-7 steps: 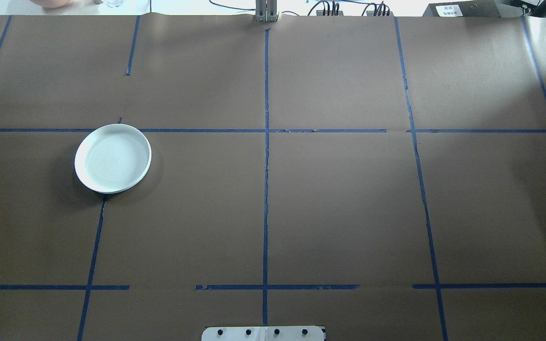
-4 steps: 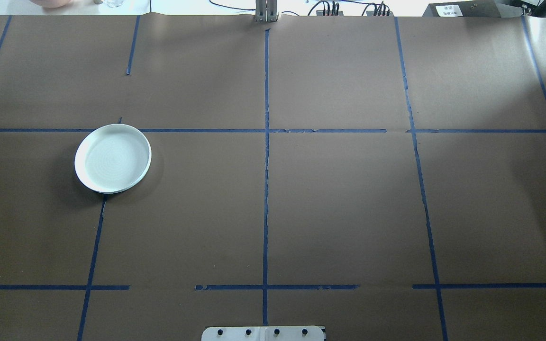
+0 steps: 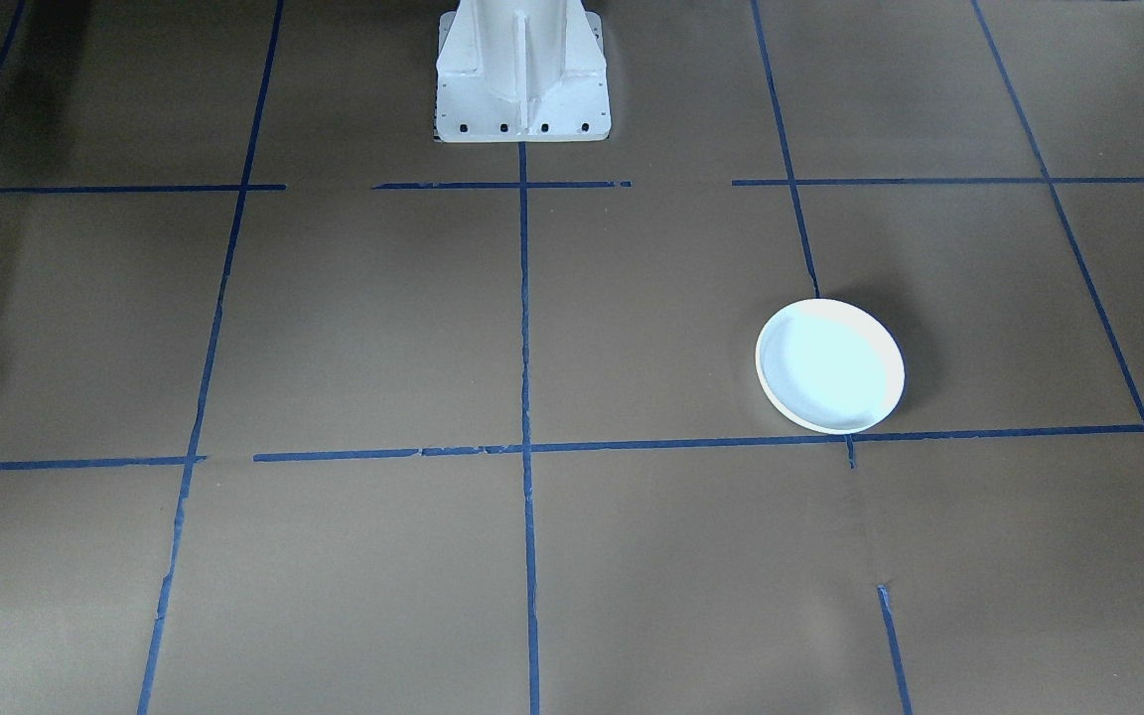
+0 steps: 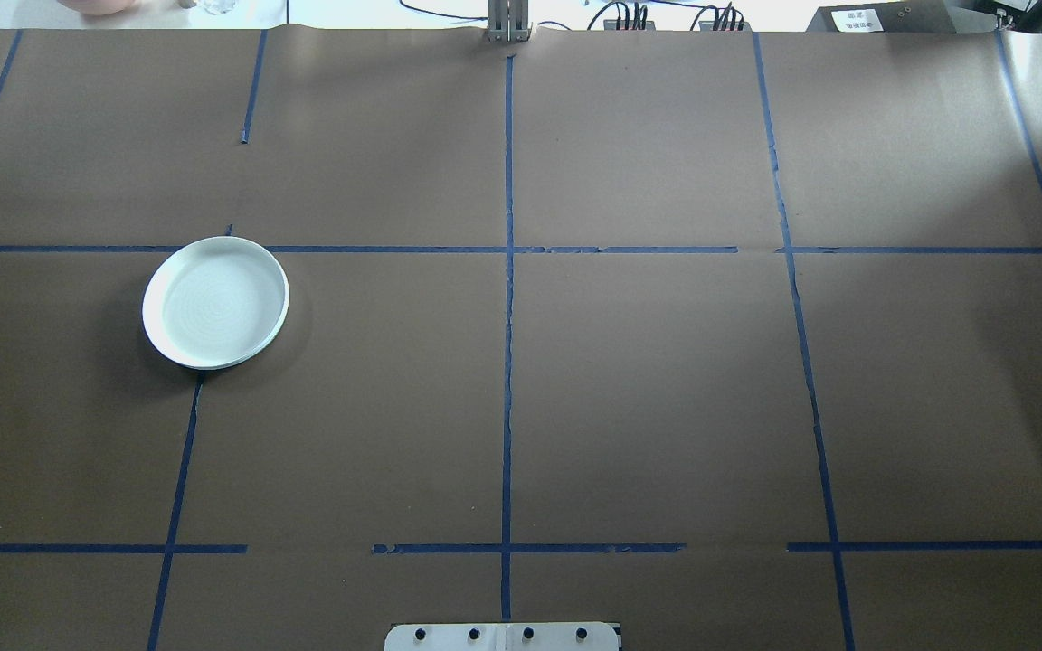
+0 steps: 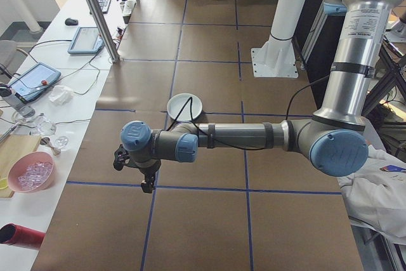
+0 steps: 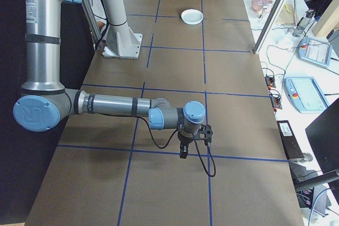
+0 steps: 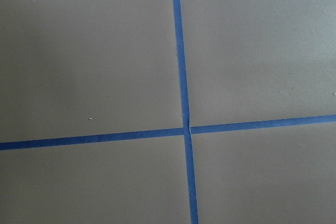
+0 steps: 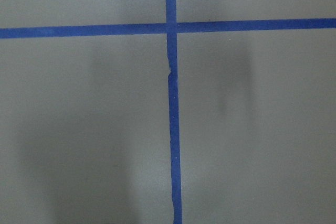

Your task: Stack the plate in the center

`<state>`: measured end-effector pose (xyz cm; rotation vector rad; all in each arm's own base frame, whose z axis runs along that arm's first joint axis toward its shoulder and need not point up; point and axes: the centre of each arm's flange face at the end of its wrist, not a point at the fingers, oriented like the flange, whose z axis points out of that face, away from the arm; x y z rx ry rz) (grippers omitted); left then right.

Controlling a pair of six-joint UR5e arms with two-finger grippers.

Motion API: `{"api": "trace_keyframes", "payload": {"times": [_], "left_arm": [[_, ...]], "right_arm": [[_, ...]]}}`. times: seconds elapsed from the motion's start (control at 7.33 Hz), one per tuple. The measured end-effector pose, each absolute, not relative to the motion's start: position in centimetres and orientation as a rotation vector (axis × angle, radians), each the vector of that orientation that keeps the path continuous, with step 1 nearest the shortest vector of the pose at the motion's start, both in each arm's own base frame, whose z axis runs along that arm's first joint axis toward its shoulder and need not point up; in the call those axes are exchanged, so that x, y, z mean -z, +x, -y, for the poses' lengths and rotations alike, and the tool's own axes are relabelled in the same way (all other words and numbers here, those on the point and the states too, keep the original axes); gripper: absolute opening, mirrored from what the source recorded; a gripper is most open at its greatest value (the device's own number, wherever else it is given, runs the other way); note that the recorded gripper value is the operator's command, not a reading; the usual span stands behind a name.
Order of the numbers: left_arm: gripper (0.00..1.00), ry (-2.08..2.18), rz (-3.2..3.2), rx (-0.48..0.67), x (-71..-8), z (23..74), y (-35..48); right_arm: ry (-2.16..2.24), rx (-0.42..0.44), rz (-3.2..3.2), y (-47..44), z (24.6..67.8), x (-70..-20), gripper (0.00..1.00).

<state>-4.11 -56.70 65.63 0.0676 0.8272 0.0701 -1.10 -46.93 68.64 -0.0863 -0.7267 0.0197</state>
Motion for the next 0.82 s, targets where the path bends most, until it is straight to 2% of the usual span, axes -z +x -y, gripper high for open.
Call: {"api": "trace_keyframes", "payload": {"times": [0.82], "left_arm": [[1.0, 0.07, -0.827, -0.07, -65.44, 56.7, -4.1]], "right_arm": [[-0.087, -0.02, 0.727, -1.09, 46.93, -68.66, 1.0]]}}
